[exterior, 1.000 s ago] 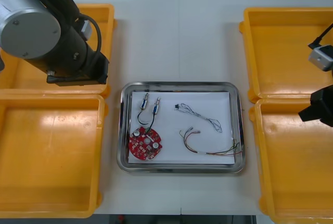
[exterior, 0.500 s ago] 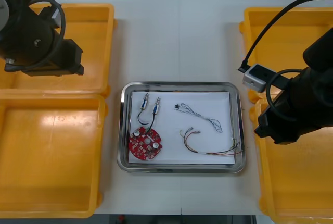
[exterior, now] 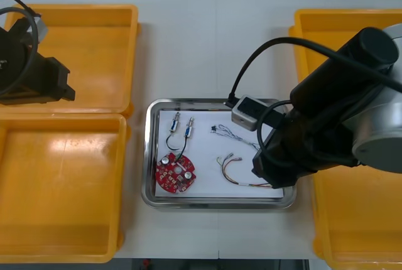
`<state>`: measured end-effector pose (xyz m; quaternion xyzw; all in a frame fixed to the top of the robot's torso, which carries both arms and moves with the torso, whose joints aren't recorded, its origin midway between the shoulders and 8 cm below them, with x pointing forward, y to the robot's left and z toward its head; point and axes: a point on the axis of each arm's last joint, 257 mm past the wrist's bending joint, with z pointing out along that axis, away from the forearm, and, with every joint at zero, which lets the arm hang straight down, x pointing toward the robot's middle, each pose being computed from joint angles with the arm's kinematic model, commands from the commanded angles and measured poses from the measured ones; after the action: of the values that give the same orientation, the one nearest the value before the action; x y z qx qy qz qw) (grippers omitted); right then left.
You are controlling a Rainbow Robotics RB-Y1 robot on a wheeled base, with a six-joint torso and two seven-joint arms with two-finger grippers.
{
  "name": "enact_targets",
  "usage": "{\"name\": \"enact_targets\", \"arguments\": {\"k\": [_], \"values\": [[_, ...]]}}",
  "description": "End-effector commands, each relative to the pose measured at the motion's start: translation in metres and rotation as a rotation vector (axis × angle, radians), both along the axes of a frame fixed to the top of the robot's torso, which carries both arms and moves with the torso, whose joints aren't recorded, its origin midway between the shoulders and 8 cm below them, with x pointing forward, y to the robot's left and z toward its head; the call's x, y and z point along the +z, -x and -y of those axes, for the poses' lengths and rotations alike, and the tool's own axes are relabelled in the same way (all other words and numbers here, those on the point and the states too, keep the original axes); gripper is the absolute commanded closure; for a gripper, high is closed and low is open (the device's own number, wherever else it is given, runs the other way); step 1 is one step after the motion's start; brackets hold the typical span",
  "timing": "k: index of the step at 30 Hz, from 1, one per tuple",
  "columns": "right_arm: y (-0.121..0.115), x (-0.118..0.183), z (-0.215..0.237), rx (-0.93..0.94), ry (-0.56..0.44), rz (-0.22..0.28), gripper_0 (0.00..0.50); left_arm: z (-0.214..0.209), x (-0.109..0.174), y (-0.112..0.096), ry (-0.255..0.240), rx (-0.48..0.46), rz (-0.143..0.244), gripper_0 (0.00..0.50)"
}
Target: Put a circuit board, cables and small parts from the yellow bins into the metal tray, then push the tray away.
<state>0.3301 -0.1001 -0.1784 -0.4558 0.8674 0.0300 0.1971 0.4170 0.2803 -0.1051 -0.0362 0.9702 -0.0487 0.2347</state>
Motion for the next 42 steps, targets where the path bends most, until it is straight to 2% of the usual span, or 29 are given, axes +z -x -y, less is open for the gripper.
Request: {"name": "enact_targets", "arguments": {"k": [1,6,13,19,26,33,42], "values": [[0.010,-0.005,-0.036,0.124,0.002,0.060,0.000,-0.027,0.010,0.012,-0.063,-0.038,0.037,0.000],[0.013,-0.020,-0.048,0.188,0.034,0.097,0.000,-0.036,0.005,0.021,-0.062,-0.031,0.033,0.000],[0.024,-0.040,-0.052,0.269,0.095,0.102,0.000,-0.052,-0.001,0.030,-0.068,-0.017,0.029,0.000],[0.028,-0.058,-0.052,0.293,0.126,0.056,0.000,-0.065,-0.008,0.036,-0.082,-0.002,0.017,0.000],[0.024,-0.070,-0.061,0.311,0.137,0.044,0.000,-0.078,-0.018,0.041,-0.117,0.011,0.000,0.000],[0.023,-0.089,-0.066,0.313,0.153,0.002,0.000,-0.086,-0.031,0.050,-0.144,0.008,-0.028,0.000],[0.024,-0.115,-0.075,0.349,0.194,0.019,0.000,-0.091,-0.038,0.059,-0.158,-0.001,-0.044,0.000]]}}
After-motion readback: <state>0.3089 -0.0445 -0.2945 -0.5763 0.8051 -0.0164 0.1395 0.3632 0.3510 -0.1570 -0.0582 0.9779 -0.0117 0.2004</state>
